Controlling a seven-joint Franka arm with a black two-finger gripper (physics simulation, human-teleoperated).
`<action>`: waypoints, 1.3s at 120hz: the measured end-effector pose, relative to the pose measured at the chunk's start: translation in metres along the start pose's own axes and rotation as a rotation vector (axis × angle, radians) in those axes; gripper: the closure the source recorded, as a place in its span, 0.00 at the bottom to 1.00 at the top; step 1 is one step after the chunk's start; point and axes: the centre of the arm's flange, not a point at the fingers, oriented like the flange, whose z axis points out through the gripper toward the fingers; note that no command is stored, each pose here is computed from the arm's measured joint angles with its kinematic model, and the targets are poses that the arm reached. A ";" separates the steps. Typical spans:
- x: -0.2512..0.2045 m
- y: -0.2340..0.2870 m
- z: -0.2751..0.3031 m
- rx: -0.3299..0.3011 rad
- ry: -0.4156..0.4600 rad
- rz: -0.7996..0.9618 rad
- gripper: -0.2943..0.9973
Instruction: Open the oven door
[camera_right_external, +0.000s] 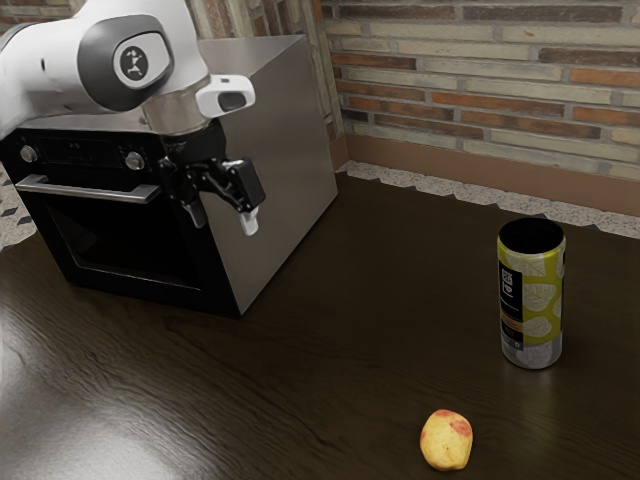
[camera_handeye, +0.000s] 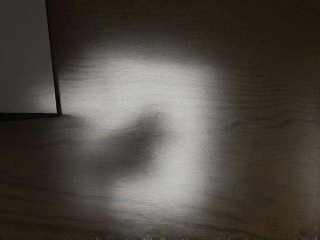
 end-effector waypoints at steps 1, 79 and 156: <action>0.000 0.000 0.000 0.000 -0.001 0.001 0.23; -0.201 -0.143 -0.049 0.225 0.198 0.622 0.23; -0.147 -0.205 -0.040 0.493 0.340 1.350 0.23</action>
